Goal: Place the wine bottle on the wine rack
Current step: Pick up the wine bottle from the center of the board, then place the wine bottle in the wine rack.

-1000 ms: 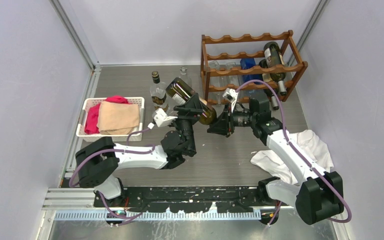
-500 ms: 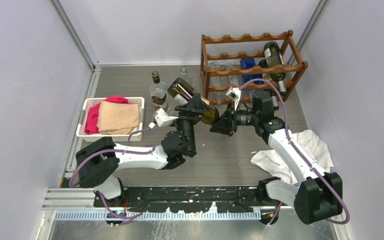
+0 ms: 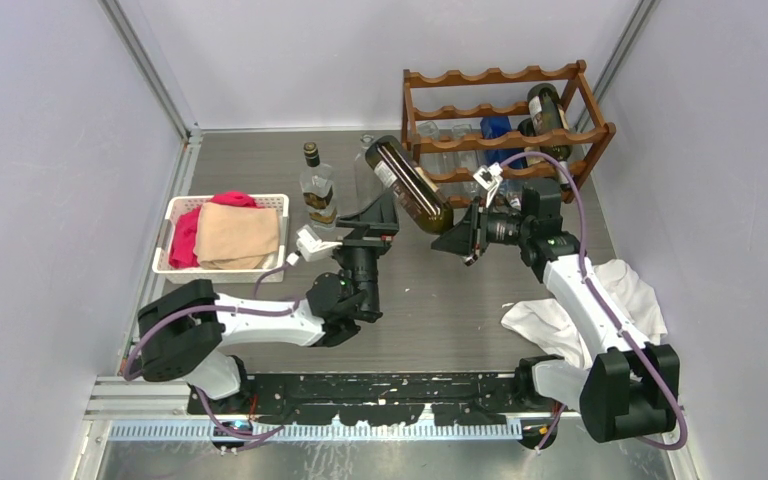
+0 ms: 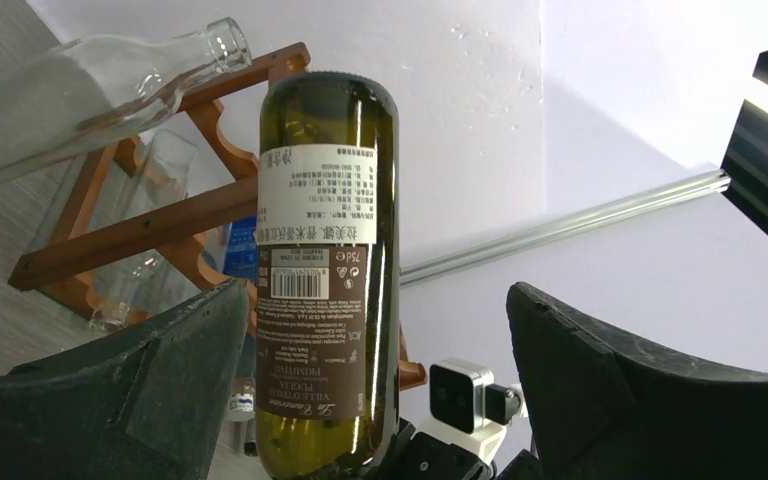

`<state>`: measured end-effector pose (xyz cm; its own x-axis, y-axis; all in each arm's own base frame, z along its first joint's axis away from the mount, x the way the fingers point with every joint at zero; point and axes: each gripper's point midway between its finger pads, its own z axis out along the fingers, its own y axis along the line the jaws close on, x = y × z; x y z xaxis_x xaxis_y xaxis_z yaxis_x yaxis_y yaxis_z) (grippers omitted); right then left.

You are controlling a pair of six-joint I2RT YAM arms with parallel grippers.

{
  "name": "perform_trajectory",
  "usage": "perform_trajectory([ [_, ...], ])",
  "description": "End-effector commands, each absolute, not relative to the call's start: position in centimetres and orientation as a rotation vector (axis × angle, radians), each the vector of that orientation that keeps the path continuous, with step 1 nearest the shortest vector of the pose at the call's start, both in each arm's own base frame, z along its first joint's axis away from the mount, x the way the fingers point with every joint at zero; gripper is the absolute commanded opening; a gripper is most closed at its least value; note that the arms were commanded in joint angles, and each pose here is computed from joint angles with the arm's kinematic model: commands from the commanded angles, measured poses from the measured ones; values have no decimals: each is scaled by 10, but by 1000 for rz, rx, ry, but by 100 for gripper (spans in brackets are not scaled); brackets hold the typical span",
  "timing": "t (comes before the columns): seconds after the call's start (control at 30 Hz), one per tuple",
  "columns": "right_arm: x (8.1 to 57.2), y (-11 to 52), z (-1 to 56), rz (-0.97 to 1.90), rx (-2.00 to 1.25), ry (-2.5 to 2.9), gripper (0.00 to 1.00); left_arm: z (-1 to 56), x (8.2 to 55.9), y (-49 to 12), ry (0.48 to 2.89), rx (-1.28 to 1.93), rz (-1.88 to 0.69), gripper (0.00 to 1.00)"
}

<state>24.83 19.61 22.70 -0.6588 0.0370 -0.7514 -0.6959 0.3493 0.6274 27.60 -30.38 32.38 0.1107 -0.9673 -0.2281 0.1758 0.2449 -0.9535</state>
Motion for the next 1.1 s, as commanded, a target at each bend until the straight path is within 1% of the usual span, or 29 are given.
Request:
perform_trajectory([
  [0.0,251,196,265,1336,-715,1727,1,340,270,-285,1058,-985,-1093,100],
  [0.17,250,188,261,1287,-739,1752,1,346,263,-281,1079,-889,-1088,100],
  [0.37,244,182,260,1274,-795,1746,1,361,242,-282,1137,-593,-1091,100],
  [0.4,243,182,259,1273,-809,1742,1,353,241,-287,1209,-525,-1051,100],
  [0.53,239,179,258,1265,-839,1743,1,350,232,-293,1436,-305,-943,100],
  [0.73,232,174,263,1193,-896,1729,1,350,208,-293,1630,108,-864,100],
  [0.87,227,162,265,1076,-957,1727,1,336,193,-275,1736,346,-790,100],
  [0.97,232,148,263,988,-964,1744,1,337,186,-255,1728,455,-738,100],
  [1.07,233,134,261,947,-965,1757,1,344,187,-236,1695,496,-691,100],
])
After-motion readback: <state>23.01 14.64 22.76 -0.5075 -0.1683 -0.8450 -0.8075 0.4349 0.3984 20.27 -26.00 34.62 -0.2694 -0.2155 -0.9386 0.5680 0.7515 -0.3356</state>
